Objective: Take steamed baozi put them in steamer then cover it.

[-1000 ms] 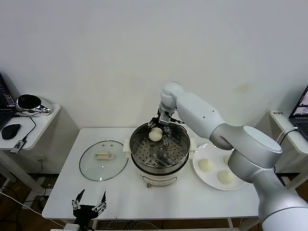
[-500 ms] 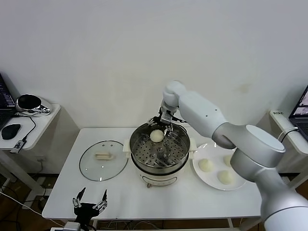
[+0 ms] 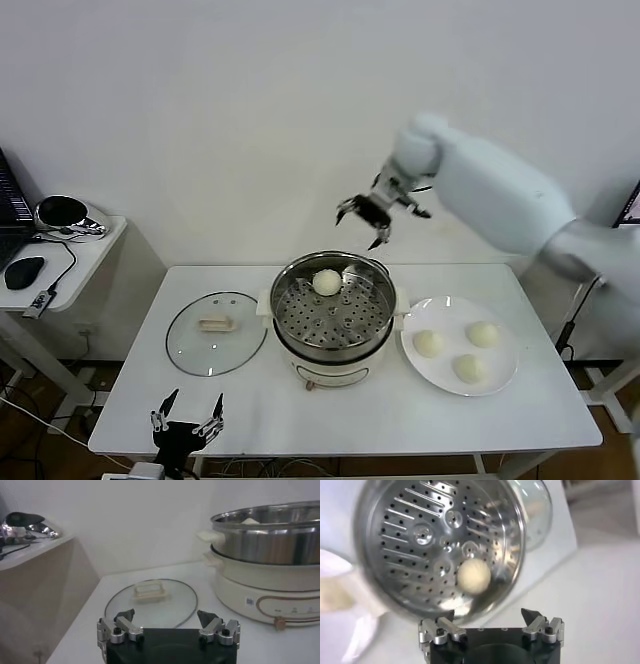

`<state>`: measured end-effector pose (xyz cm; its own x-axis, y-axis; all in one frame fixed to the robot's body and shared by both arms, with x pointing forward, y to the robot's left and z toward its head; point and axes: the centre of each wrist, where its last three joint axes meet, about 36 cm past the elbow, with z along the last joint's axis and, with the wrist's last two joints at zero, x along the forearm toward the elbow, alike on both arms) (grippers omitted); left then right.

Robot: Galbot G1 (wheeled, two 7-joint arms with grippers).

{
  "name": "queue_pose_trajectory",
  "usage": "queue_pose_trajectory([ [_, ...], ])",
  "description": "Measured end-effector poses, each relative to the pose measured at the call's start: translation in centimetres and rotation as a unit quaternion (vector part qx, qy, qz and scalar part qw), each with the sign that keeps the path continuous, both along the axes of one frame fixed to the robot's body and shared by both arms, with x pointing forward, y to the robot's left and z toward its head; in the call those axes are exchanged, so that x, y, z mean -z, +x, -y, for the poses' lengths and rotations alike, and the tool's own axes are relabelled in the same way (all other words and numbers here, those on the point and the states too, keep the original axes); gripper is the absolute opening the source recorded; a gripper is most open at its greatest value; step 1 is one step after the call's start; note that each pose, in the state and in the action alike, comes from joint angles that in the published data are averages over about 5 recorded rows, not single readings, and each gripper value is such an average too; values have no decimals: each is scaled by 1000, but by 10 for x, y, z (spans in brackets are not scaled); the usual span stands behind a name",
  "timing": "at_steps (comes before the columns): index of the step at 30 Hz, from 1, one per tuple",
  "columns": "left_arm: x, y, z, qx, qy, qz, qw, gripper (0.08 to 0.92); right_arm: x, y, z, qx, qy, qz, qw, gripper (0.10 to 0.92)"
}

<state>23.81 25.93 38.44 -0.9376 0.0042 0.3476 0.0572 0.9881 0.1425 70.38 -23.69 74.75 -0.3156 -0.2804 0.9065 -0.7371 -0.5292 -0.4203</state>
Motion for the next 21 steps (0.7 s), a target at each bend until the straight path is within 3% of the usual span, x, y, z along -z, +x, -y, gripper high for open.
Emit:
queue_pose_trajectory([
  [9, -8, -7, 5, 12, -4, 0, 1000, 823, 30, -41, 82, 198, 13, -64, 978, 823],
  [21, -9, -20, 12, 18, 0, -13, 1000, 823, 126, -66, 111, 291, 8, -122, 949, 823],
])
